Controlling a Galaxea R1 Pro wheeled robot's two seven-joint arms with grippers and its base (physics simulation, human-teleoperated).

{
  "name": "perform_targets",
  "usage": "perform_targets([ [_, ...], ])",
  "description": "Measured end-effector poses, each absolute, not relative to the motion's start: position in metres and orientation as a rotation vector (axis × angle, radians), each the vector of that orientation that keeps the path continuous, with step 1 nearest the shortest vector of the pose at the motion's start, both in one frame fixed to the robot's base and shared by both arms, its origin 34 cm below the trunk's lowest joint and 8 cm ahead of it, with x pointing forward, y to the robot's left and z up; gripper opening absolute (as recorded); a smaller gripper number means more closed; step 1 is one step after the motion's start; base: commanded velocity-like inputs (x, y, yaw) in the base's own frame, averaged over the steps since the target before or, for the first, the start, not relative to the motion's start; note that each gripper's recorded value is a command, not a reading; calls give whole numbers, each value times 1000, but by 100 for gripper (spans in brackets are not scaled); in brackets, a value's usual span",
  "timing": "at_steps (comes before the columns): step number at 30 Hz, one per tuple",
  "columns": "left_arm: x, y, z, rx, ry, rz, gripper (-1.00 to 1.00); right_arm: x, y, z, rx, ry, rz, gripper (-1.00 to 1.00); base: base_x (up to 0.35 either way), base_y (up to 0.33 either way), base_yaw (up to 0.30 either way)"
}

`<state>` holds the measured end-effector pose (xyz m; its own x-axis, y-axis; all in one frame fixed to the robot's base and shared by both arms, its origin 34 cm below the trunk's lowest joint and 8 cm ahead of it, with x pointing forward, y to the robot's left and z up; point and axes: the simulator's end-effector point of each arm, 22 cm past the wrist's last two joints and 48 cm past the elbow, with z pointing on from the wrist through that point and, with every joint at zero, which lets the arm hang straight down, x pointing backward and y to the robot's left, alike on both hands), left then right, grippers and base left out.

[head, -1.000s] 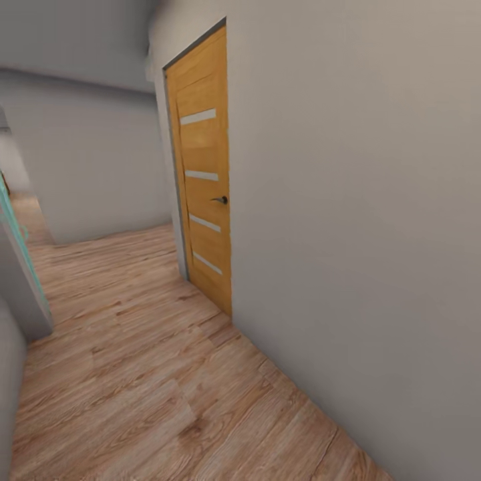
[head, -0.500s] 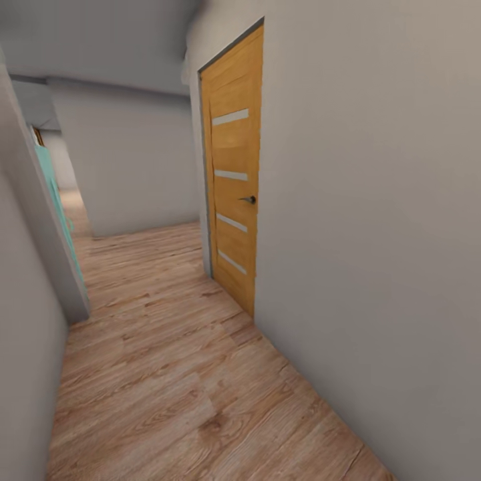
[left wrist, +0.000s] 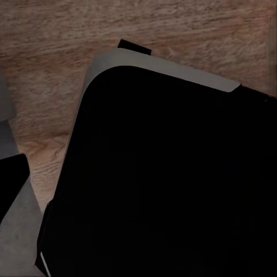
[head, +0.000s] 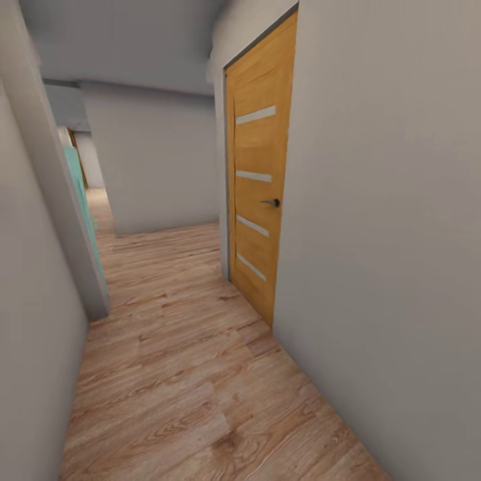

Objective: Move the two storage containers from the living room to the garage. In the garage, place one container on the floor and stack the other container on top of it (either order is fine).

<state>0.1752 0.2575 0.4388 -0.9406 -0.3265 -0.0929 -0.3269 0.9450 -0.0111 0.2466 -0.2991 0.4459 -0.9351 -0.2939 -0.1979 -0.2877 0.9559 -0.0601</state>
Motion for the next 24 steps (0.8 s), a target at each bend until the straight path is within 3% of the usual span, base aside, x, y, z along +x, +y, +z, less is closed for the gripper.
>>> perform_targets([
  [24, 175, 258, 439, -506, 3005, 7, 100, 247, -299, 446, -415, 2904, -55, 100, 321, 0, 7],
])
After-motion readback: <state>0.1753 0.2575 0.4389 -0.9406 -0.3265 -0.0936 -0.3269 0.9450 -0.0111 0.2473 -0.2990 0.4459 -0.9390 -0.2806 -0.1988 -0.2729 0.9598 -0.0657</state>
